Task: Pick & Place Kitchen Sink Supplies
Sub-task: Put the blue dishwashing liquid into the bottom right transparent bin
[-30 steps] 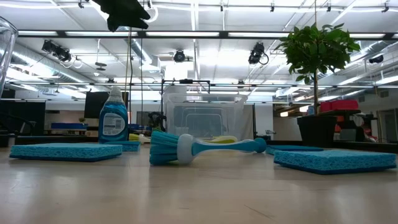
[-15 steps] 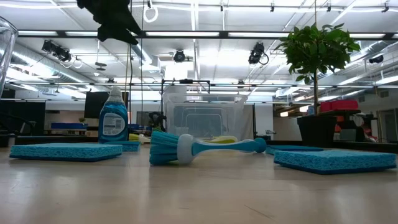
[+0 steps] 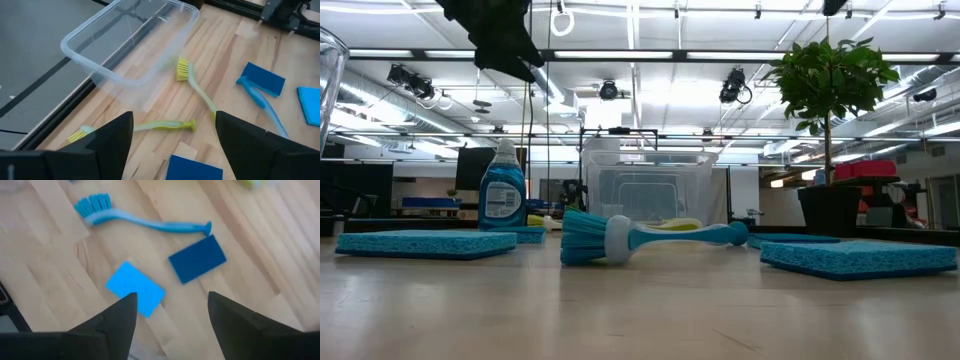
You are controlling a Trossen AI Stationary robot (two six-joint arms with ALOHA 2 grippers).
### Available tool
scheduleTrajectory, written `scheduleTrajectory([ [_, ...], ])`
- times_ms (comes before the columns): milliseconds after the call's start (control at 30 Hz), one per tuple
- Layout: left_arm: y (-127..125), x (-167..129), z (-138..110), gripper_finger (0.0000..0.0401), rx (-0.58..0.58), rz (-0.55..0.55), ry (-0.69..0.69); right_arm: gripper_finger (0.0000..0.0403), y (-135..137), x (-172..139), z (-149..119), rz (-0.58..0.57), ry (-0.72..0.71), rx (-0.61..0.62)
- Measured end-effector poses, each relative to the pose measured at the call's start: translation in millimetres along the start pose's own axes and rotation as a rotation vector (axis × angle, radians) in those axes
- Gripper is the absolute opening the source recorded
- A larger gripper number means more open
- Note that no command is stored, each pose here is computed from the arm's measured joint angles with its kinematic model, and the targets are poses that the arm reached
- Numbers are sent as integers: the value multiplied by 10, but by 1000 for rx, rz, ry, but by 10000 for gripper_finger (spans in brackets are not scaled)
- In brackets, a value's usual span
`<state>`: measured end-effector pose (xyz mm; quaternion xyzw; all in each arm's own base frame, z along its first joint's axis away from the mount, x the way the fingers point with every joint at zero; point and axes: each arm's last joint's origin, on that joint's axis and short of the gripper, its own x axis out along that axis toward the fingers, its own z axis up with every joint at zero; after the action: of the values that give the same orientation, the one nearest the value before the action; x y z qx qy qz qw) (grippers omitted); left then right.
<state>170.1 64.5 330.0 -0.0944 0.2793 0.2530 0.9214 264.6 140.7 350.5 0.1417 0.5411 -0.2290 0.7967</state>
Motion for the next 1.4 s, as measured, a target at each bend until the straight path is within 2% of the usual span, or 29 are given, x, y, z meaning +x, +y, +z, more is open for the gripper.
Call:
scheduleTrajectory([
  [233, 5, 1, 0, 285, 0, -14, 3, 242, -339, -163, 269, 63, -98, 0],
  [567, 7, 1, -7, 284, 24, -13, 10, 242, -789, -172, 672, 82, -177, -143],
  [733, 49, 5, -34, 284, 16, 8, 43, 242, -929, -97, 839, 103, -203, -231],
  [867, 99, 9, -50, 284, 3, 33, 64, 242, -1023, 116, 920, 151, -236, -273],
  [1067, 150, 13, -48, 284, -14, 56, 66, 242, -1160, 502, 904, 215, -376, -288],
  [1200, 172, 12, -69, 284, -11, 67, 89, 242, -1288, 648, 817, 243, -445, -259],
  [1400, 238, 8, -110, 285, -30, 112, 134, 242, -1502, 782, 568, 246, -439, -199],
])
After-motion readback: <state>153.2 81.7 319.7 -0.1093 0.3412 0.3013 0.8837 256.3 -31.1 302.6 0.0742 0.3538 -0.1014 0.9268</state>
